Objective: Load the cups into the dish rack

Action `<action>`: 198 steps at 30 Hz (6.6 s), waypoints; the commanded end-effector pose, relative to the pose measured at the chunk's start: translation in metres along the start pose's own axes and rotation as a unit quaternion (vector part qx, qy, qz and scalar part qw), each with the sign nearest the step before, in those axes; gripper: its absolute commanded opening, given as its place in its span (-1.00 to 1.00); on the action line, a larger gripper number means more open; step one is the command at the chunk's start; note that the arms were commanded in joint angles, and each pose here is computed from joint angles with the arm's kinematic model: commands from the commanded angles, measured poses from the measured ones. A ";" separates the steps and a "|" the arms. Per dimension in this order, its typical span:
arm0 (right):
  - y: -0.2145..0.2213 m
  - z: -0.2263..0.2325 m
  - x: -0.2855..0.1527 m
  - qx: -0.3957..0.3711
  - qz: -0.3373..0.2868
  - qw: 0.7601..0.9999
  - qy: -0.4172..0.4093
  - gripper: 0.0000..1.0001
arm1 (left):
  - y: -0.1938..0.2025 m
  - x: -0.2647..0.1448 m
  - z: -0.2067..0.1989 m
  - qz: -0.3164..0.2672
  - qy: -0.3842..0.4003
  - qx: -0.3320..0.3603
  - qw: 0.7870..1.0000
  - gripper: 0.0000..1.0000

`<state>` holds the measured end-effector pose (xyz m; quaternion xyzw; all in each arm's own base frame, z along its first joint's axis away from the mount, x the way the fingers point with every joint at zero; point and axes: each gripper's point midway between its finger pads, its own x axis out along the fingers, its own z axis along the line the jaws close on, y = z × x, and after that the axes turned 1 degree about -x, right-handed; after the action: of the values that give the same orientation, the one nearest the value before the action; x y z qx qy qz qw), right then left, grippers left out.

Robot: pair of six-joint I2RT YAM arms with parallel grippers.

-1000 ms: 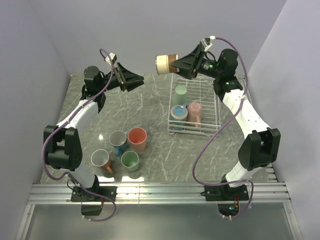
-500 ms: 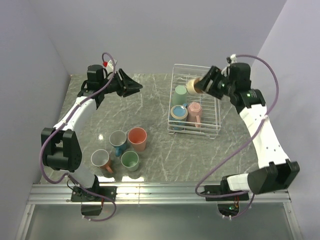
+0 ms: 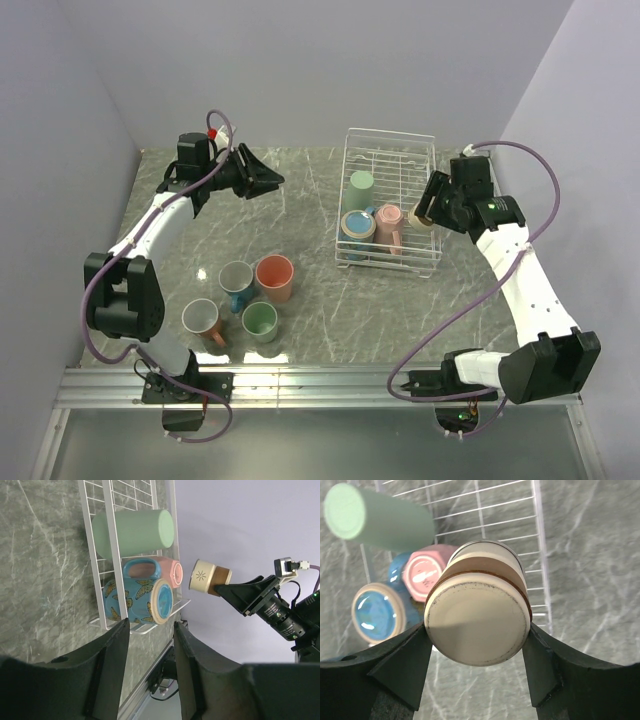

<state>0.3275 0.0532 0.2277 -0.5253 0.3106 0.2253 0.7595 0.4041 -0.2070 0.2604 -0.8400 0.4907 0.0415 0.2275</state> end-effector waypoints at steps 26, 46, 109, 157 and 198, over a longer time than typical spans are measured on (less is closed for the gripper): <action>0.054 -0.018 0.076 -0.020 0.092 0.995 0.034 -0.70 | -0.006 -0.010 -0.003 -0.018 -0.019 0.034 0.999 -0.10; 0.012 -0.024 0.039 -0.033 0.052 0.995 0.077 0.94 | -0.008 -0.027 0.064 -0.034 -0.234 0.074 0.969 -0.14; -0.048 0.055 -0.063 -0.009 -0.063 0.988 -0.141 0.99 | 0.058 -0.042 -0.012 0.010 -0.191 0.215 0.958 -0.99; -0.051 0.252 -0.139 0.151 0.121 0.709 -0.678 -0.31 | 0.032 -0.045 -0.137 -0.023 0.222 0.052 0.973 -0.99; -0.072 0.006 0.040 -0.024 -0.004 0.999 0.037 -1.00 | 0.041 -0.088 0.053 -0.060 -0.286 0.091 0.952 0.15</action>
<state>0.4052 0.0395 0.2491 -0.5151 0.3138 0.2286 0.7642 0.3309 -0.1363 0.2176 -0.7984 0.3663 0.2296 0.4190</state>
